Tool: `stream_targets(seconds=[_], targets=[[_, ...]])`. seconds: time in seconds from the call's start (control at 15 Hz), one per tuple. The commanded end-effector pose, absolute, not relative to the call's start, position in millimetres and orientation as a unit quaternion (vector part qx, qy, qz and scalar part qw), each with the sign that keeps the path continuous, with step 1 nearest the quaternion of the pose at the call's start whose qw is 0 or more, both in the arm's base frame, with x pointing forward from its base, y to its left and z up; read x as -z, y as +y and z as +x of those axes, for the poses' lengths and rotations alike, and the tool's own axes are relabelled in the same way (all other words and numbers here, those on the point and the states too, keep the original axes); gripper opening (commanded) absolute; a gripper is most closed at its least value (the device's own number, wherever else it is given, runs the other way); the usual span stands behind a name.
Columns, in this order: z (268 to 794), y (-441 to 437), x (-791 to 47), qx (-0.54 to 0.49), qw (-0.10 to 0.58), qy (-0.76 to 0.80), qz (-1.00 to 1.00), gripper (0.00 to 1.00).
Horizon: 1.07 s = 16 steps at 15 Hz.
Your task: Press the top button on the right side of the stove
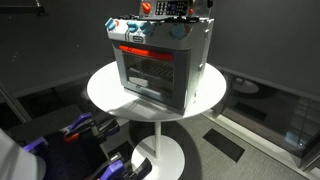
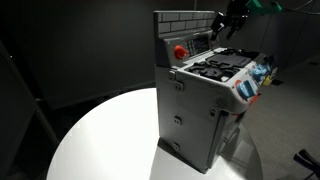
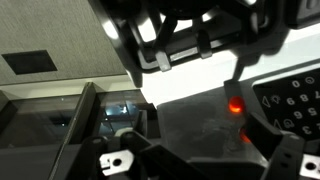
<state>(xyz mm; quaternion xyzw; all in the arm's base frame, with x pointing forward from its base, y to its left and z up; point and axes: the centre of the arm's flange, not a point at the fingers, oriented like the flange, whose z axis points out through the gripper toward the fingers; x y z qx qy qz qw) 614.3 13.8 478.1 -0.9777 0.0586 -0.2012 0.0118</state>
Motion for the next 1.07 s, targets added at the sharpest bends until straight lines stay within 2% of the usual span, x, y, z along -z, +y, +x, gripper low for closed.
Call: stream_targets(seconds=[0.0,0.47,1.0], targets=[[633,14,-481,0.213,0.024,0.06,-0.975,1.0],[601,2,-489,0.174,0.024,0.067,-0.982,1.0],[548,-16,-499,0.047,0.027,0.062,-0.997,1.0]])
